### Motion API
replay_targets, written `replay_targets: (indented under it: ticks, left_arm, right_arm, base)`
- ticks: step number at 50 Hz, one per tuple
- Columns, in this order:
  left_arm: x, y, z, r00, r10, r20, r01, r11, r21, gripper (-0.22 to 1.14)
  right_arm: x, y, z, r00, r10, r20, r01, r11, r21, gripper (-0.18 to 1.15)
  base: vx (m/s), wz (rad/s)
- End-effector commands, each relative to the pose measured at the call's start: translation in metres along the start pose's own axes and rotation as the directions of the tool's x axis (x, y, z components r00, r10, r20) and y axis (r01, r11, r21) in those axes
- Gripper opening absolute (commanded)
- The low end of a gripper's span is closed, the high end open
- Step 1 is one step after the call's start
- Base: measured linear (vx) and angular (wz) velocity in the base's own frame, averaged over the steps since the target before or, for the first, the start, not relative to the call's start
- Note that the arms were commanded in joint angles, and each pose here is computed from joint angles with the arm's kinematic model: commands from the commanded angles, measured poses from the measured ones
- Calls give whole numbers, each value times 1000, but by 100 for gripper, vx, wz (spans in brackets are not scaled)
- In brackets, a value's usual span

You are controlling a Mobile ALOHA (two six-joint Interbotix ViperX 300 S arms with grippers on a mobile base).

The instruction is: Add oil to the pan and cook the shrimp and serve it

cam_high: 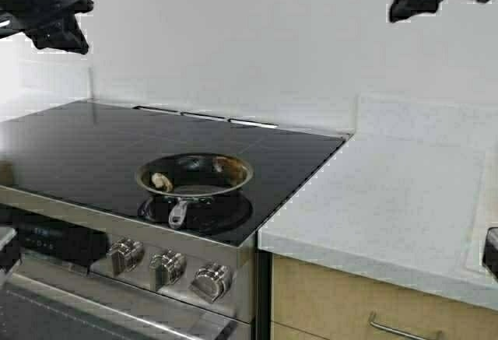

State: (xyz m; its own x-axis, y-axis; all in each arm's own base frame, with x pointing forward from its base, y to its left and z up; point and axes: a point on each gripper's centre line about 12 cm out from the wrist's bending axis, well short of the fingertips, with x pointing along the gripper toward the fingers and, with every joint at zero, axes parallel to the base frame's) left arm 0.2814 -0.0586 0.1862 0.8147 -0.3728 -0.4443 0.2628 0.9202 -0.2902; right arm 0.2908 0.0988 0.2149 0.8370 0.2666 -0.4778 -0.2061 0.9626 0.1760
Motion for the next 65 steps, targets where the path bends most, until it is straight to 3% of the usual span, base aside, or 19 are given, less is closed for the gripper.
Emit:
replay_targets:
  ticks: [1,11,21,25,29,39,41,47,56,65]
  left_arm:
    - [0,-2,10,1000,-7,28,7,1000,5,4]
    - [0,-2,10,1000,-7,27,7,1000,6,4]
    - [4,0,4,1000,-8,6,8,1000,-5,5]
    - [9,2,-1,1000,-8,-16,7,1000,-16,11]
    - [15,4,-8,999,-17,-39,15,999,-37,27]
    - [37,7,-29,993,-71,-91,59,990,-132,102]
    - [41,8,-35,991,-85,-101,69,985,-159,109]
    - [52,11,-57,984,-123,-132,88,966,-243,101]
    - [71,18,-96,965,-162,-207,81,933,-351,102]
    - [93,24,-128,951,-225,-212,105,880,-463,102]
  right_arm:
    - [-2,5,-9,999,6,38,-5,1000,-23,5]
    - [4,13,-32,998,13,55,-9,998,-66,5]
    - [19,13,-40,1000,0,8,1,998,-64,5]
    - [22,14,-39,1000,0,8,1,998,-61,5]
    - [22,14,-37,1000,1,13,0,998,-61,5]
    - [19,16,-32,1000,9,24,-8,999,-50,5]
    - [18,17,-31,1000,13,27,-12,999,-50,5]
    - [15,17,-28,999,17,37,-15,999,-44,5]
    - [14,17,-25,999,16,46,-14,999,-40,5]
    - [14,17,-25,999,16,46,-15,999,-38,5]
  base:
    - [0,0]
    - [0,0]
    - [0,0]
    - [0,0]
    - [0,0]
    - [0,0]
    - [0,0]
    - [0,0]
    - [0,0]
    - [0,1]
